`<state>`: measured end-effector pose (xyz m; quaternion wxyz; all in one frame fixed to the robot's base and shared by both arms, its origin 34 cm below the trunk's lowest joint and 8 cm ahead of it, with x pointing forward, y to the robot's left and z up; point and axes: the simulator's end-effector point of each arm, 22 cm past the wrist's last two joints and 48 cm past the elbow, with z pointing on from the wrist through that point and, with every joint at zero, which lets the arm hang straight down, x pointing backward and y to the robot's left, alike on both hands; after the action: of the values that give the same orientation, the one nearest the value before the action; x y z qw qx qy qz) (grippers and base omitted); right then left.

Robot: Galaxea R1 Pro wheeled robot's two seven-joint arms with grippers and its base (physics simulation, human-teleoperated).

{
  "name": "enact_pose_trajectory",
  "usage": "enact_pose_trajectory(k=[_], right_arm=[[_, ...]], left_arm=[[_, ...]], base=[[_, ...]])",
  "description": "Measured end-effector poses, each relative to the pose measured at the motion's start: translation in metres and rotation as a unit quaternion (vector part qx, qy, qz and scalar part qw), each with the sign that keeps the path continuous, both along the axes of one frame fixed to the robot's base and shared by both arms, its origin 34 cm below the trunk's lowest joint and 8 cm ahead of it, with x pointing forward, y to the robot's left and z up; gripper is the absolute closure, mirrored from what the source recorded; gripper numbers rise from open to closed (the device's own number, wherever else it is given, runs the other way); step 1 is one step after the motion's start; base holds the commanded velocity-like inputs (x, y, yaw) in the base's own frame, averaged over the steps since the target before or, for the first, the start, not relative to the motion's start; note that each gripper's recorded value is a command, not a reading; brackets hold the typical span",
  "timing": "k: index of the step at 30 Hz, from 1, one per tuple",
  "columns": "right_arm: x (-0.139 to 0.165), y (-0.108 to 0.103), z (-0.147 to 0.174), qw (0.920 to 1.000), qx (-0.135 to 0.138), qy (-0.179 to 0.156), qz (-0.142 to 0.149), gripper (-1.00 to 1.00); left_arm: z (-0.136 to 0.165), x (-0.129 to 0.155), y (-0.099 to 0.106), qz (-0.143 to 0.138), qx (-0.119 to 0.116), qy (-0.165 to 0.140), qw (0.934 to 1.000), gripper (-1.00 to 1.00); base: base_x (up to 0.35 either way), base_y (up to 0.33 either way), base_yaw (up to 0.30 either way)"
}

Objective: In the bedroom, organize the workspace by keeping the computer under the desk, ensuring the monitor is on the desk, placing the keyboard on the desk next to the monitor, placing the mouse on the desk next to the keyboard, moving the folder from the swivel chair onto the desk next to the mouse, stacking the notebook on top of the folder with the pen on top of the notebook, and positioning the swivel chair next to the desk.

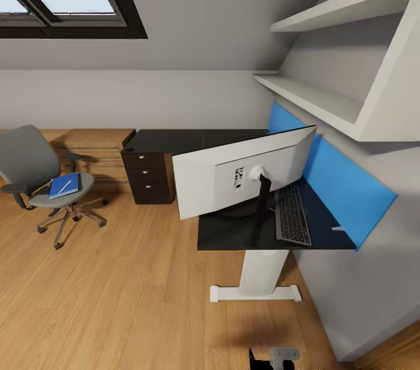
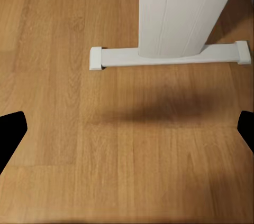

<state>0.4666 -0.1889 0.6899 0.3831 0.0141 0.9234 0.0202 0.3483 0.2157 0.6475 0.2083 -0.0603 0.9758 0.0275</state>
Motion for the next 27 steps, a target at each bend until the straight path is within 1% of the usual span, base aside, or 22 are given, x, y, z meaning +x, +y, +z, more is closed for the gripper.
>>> enact_pose_trajectory(k=[9,17,24,25,26,27], right_arm=[[0.004,0.0,0.005,1.0,0.0,-0.007,-0.001,-1.0],[0.005,0.0,0.006,1.0,0.0,-0.008,-0.001,-1.0],[0.005,-0.001,0.005,1.0,-0.001,-0.008,0.0,-1.0],[0.005,-0.001,0.005,1.0,-0.001,-0.008,0.0,-1.0],[0.005,-0.002,0.005,1.0,-0.001,-0.008,0.0,-1.0],[0.007,-0.005,0.006,0.9999,-0.004,-0.01,-0.002,-1.0]], left_arm=[[0.003,0.004,0.0,0.0,0.0,-0.006,1.0,-1.0],[0.003,0.005,0.0,0.0,0.0,-0.007,1.0,-1.0],[0.004,0.006,0.001,0.001,0.0,-0.01,1.0,-1.0],[0.004,0.007,0.001,0.002,0.0,-0.013,0.9999,-1.0],[0.007,0.012,0.002,0.004,0.001,-0.025,0.9997,-1.0],[0.021,0.037,0.005,0.012,0.003,-0.081,0.9966,-1.0]], base=[[-0.079,-0.147,-0.123],[-0.184,-0.215,-0.024],[-0.062,-0.063,-0.064],[-0.009,-0.009,-0.013],[-0.002,-0.002,-0.004],[-0.002,-0.002,-0.003]])
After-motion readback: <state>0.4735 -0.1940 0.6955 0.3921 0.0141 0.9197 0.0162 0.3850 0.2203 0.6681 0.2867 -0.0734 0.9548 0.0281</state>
